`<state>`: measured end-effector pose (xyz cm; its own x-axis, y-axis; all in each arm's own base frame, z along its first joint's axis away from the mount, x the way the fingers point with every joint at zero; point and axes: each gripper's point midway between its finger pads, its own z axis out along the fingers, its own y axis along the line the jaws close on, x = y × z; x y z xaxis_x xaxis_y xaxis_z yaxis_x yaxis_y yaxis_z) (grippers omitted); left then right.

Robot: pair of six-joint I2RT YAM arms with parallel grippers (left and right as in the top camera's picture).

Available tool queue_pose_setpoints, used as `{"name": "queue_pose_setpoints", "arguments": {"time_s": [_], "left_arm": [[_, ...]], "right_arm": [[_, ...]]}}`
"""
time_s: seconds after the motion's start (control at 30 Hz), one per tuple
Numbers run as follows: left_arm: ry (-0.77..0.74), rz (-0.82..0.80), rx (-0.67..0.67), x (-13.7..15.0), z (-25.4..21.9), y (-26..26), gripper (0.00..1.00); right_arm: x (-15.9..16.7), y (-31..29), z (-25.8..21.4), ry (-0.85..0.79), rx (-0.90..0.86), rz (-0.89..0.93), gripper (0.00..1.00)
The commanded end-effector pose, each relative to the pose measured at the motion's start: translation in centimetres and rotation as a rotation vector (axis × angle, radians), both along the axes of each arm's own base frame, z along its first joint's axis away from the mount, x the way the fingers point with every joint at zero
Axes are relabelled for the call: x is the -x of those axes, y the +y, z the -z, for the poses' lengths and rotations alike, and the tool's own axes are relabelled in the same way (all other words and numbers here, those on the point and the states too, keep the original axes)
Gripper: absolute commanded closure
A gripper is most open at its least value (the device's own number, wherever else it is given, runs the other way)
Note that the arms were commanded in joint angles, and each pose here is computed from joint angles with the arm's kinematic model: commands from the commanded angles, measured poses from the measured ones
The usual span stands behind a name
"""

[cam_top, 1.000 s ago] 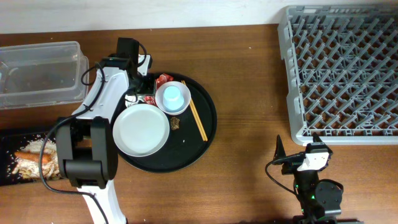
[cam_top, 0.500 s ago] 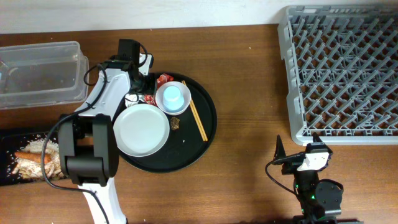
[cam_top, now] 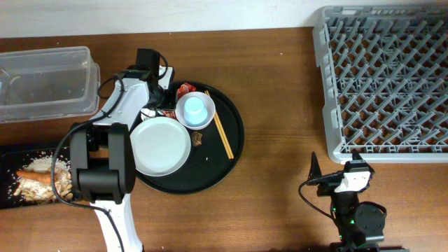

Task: Sort waste into correct bins and load items into the dishwasher rack
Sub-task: 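Lift the wrapper and carry it to the clear plastic bin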

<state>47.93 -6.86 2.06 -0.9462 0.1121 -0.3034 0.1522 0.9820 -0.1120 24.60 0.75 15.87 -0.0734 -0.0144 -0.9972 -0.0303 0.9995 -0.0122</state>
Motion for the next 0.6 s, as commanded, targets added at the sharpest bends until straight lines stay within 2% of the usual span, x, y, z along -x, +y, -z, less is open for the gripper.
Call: {"name": "queue_pose_setpoints", "arguments": {"time_s": [0.0,0.1,0.2,0.27,0.47,0.57], "left_arm": [[0.002,0.016,-0.001,0.0,0.1,-0.2,0.73],[0.009,0.017,-0.001,0.1,0.1,-0.3,0.90],[0.008,0.017,-0.001,0.1,-0.6,-0.3,0.99],[-0.016,0.016,0.002,-0.3,-2.2,-0.3,1.00],[-0.204,-0.017,0.046,-1.5,-11.2,-0.6,1.00],[-0.265,-0.025,0.048,-1.8,-13.5,-0.3,1.00]], "right_arm": [[0.0,0.0,0.3,0.004,0.007,0.003,0.02],[0.0,0.0,0.3,0.004,0.007,0.003,0.02],[0.0,0.0,0.3,0.004,0.007,0.003,0.01],[0.0,0.0,0.3,0.004,0.007,0.003,0.02],[0.0,0.0,0.3,0.004,0.007,0.003,0.02],[0.0,0.0,0.3,0.004,0.007,0.003,0.01]]}}
